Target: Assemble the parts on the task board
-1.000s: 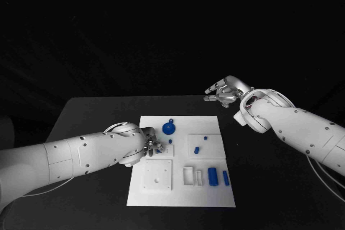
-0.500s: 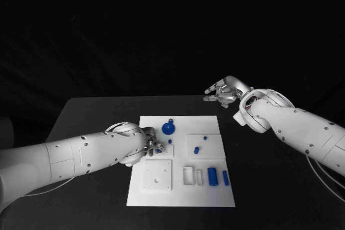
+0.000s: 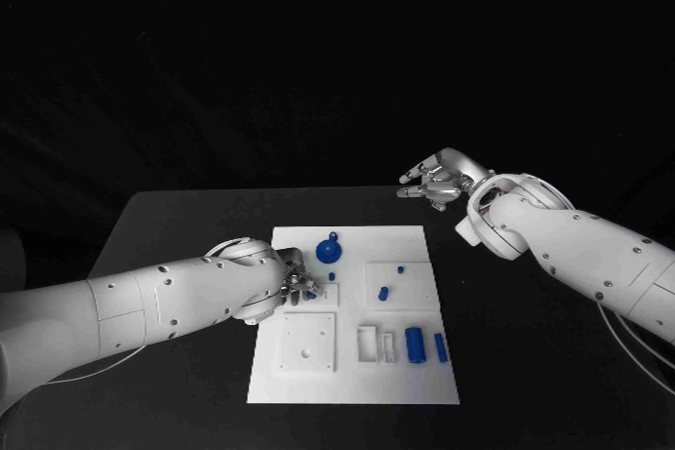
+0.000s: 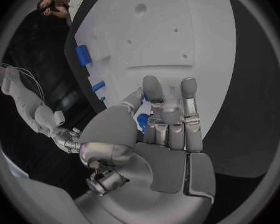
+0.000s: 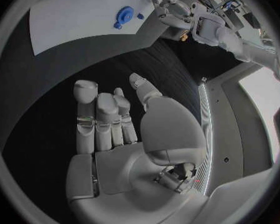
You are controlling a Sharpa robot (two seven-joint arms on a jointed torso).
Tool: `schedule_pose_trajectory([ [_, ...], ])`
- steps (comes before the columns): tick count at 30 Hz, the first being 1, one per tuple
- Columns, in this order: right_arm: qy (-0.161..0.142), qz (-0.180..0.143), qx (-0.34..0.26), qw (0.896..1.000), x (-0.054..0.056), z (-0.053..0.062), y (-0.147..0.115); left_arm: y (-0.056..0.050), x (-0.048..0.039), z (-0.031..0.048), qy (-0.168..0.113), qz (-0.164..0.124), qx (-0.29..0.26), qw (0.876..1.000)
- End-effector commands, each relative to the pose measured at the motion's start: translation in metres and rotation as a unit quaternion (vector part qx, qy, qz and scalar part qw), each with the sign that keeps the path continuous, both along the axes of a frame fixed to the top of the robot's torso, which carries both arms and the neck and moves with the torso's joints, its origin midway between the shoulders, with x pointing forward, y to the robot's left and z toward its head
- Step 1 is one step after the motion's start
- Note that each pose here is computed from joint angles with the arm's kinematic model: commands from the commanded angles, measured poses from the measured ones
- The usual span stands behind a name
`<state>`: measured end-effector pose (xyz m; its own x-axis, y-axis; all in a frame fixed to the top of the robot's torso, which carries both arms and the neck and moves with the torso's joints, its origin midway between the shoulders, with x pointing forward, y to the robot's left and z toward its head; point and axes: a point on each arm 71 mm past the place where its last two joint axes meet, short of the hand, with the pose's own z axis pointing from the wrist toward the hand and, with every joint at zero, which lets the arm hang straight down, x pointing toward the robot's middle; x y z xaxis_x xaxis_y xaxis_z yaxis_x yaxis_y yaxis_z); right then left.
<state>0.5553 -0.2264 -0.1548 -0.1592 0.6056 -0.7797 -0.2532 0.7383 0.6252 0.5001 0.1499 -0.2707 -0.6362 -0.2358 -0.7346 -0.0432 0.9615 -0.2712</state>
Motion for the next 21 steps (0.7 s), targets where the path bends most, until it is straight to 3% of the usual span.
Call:
schedule_pose_trajectory([
  [1, 0.003, 0.007, 0.001, 1.000, -0.0003, -0.0005, 0.0012, -0.0043, -0.0041, -0.0050, 0.015, -0.015, 0.002, 1.000],
  [21, 0.003, 0.007, 0.001, 1.000, -0.0004, -0.0013, 0.0010, -0.0029, -0.0020, -0.0045, 0.009, -0.007, 0.001, 1.000],
])
